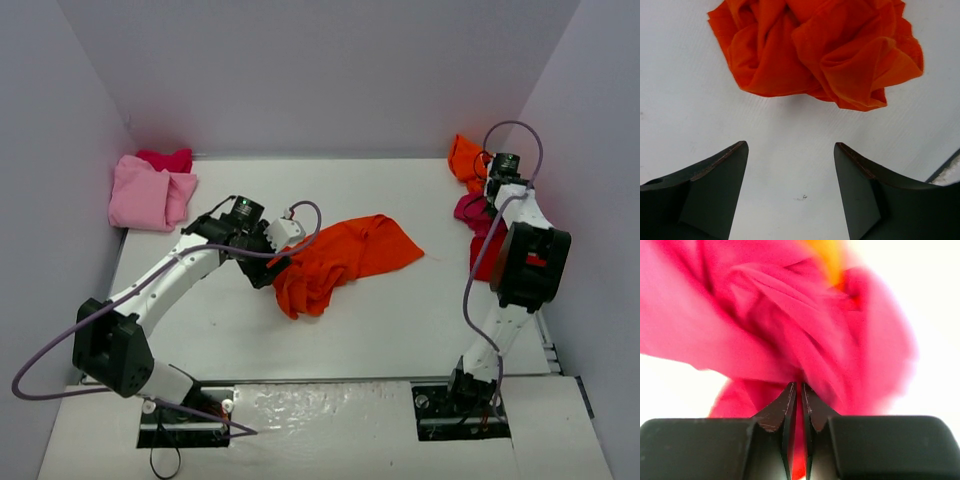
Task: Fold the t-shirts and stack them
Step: Flatten out the tshirt
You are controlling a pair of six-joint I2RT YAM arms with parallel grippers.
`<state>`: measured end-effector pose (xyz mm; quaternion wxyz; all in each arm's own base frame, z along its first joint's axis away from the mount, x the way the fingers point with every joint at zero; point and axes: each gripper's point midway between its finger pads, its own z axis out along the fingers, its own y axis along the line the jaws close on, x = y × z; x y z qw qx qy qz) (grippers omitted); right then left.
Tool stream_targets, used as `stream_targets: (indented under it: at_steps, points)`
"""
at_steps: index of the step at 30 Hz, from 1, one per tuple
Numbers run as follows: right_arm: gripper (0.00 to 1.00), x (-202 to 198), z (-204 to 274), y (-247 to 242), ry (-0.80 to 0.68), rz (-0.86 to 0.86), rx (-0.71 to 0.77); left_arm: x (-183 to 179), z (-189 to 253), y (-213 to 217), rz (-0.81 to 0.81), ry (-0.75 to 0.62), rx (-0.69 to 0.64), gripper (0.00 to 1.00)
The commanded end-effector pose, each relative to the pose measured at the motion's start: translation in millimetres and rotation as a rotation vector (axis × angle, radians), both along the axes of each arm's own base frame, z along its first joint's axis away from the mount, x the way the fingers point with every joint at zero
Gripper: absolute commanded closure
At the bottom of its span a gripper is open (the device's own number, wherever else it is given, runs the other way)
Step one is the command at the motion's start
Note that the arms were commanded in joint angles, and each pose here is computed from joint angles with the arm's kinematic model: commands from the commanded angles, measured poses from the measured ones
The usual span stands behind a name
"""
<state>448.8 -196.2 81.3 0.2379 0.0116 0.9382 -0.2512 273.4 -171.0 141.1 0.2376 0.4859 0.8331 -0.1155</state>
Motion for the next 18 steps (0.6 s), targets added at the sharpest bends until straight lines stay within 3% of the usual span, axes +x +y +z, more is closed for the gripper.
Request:
stream_targets:
  at_steps: [1, 4, 9, 15, 18]
  points:
    - [0.57, 11.2, 129.5, 44.3, -0.323, 0.144, 0.053, 40.1, 54.9, 6.8, 0.099, -0.264, -0.010, 0.33]
    - [0.41, 3.7, 180.6, 74.7, -0.466, 0.259, 0.122, 56.3, 72.1, 16.0, 0.192, -0.357, -0.007, 0.32]
    - [0.10, -14.2, 201.0, 107.4, -0.568, 0.400, 0.188, 62.9, 84.8, 45.9, 0.342, -0.427, 0.000, 0.32]
    - [0.13, -31.0, 204.6, 132.7, -0.596, 0.502, 0.251, 61.1, 108.0, 74.7, 0.469, -0.472, -0.113, 0.31]
    - [0.30, -33.2, 193.9, 152.5, -0.587, 0.562, 0.351, 62.2, 117.4, 77.4, 0.547, -0.418, -0.263, 0.44]
